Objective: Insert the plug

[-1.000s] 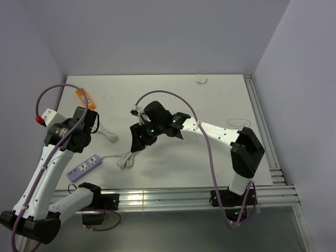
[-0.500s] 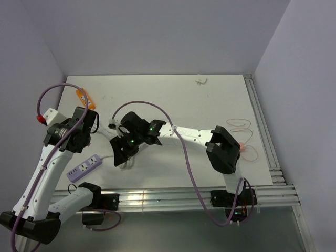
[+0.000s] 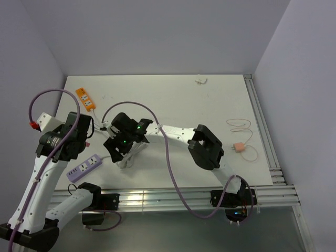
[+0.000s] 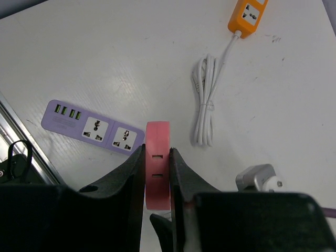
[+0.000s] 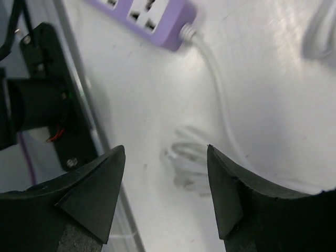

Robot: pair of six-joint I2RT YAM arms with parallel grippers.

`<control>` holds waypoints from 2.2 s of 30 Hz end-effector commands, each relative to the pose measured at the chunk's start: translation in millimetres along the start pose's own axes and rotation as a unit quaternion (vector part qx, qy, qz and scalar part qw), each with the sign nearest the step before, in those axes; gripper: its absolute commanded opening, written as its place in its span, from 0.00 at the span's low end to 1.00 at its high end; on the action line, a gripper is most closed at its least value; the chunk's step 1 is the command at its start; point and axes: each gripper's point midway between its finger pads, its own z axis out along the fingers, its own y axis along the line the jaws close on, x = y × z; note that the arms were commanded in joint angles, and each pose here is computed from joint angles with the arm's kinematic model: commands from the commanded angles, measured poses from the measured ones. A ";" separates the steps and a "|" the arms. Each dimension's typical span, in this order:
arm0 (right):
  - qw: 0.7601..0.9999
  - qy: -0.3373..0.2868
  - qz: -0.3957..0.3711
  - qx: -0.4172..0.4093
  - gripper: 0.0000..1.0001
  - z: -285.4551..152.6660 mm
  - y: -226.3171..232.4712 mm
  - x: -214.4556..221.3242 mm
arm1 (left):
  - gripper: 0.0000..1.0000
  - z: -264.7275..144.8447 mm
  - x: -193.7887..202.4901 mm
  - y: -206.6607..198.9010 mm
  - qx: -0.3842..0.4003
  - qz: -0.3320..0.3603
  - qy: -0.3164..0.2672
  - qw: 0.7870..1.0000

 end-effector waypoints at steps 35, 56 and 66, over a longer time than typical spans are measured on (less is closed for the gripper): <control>0.981 0.046 0.003 0.190 0.04 34.4 -99.4 26.0 | 0.00 4.4 5.7 -3.2 -0.011 -0.022 0.009 1.000; 0.957 -0.052 0.198 0.208 0.13 -12.6 -98.7 54.2 | 0.00 41.4 63.8 -29.4 -0.032 0.029 0.083 0.996; 0.972 -0.119 0.156 0.129 0.56 -59.7 -55.3 -7.2 | 0.00 40.2 66.6 0.6 -0.120 -0.056 0.073 0.989</control>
